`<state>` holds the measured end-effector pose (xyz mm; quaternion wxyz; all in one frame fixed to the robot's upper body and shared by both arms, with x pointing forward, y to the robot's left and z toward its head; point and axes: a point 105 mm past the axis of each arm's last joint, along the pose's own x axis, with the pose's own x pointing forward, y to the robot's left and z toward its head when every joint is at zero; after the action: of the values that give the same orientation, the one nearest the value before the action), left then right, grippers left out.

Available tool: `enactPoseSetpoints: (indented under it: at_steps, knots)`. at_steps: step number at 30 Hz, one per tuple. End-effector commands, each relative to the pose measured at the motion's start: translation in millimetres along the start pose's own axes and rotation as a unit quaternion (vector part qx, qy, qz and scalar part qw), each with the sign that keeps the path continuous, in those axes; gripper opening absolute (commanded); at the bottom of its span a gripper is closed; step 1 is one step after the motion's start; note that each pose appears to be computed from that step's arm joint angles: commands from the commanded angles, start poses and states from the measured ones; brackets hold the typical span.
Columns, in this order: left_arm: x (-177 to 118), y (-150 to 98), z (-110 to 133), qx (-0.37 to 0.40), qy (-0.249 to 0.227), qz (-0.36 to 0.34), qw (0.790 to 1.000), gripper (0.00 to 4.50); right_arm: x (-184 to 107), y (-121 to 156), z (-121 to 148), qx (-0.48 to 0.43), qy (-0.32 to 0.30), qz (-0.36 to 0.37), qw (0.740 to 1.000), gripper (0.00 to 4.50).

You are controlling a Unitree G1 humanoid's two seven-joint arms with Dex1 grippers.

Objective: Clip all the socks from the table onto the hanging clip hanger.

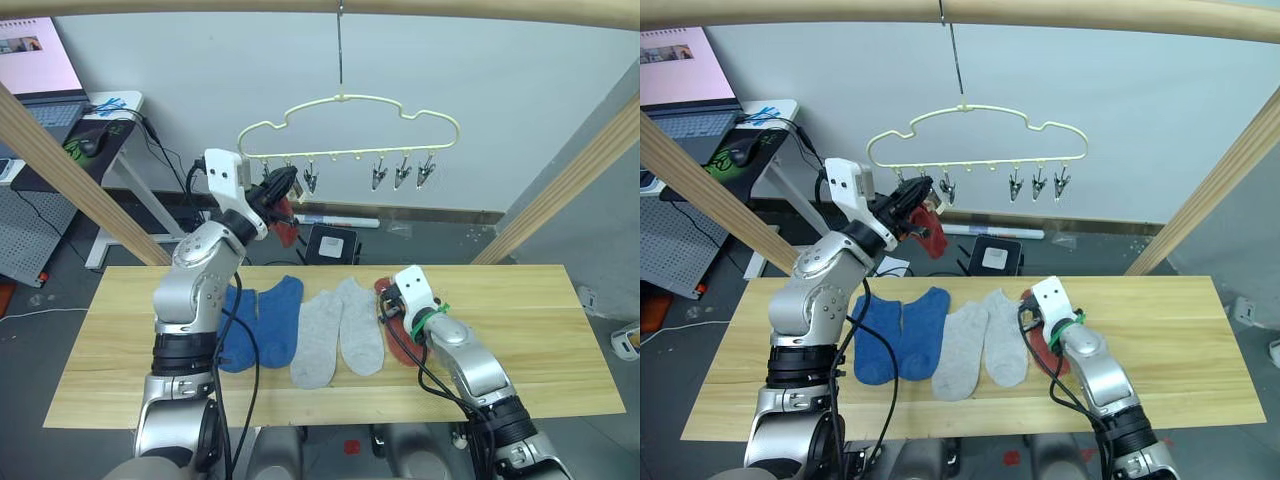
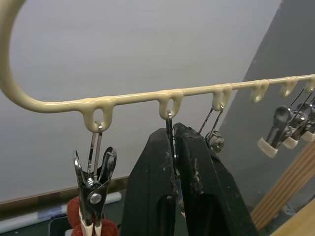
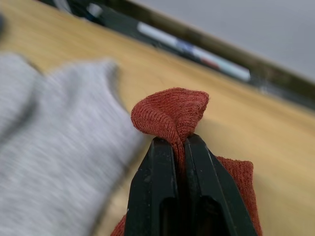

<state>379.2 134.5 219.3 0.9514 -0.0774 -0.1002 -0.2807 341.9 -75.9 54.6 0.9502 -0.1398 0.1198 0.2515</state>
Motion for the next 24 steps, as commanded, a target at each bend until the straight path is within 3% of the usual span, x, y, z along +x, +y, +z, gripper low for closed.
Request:
enactPoseSetpoints:
  at_steps: [1,9,24]
  knots:
    - [0,-9,24,0.002,-0.030,-0.033,0.999,0.00,-1,22,65,-0.048,-0.111,0.042,0.992,0.02]
    - [-2,-8,28,-0.021,-0.026,-0.041,0.999,0.00,3,53,134,-0.062,-0.203,0.094,0.973,0.02]
    - [-3,-17,23,-0.042,-0.015,-0.054,0.998,0.00,23,74,158,-0.051,-0.232,0.130,0.963,0.02]
